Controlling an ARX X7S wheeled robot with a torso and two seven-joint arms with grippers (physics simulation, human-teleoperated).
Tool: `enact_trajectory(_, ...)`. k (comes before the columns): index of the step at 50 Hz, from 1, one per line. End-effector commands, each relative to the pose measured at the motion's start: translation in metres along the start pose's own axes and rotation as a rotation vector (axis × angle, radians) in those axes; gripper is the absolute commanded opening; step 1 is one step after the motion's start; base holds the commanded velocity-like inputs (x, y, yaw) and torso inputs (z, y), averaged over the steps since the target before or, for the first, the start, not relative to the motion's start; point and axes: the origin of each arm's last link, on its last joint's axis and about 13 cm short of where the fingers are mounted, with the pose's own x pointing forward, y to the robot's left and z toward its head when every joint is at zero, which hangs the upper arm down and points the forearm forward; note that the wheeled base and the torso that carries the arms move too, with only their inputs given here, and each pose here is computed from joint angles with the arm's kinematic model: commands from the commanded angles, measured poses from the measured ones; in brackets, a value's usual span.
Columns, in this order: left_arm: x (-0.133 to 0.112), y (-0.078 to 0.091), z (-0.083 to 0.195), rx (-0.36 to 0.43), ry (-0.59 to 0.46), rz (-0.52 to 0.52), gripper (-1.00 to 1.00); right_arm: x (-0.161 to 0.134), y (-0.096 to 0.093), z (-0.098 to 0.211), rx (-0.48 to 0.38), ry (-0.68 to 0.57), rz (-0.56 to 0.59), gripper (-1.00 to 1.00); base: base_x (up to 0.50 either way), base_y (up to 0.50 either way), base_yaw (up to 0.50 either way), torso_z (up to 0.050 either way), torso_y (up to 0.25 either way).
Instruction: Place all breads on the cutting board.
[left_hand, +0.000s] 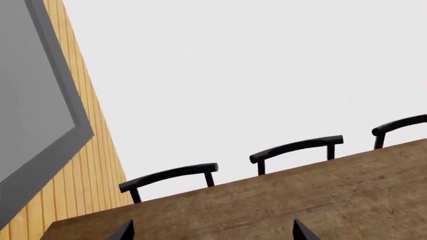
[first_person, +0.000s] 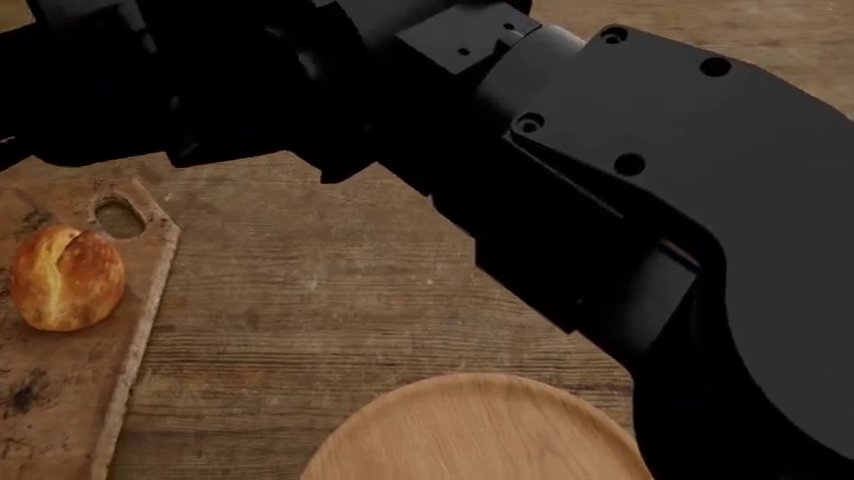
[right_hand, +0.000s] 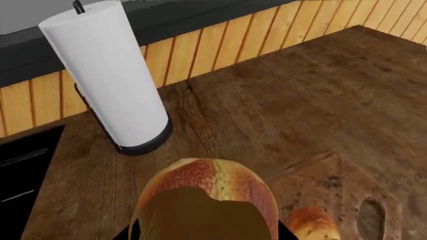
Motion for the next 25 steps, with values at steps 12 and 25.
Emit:
enact_trajectory(12,-0.001,-0.005,0.003,0.007,-0.029,0.005,1.00,0.009,0.009,-0.009,-0.045,0.054,0.062,-1.00,0.00,0.03,-0.01,0.000,-0.110)
enact_trajectory(25,0.006,-0.003,0.006,0.010,-0.048,0.036,1.00,0.017,0.021,-0.017,-0.068,0.096,0.110,-1.00,0.00,0.03,-0.01,0.000,0.000)
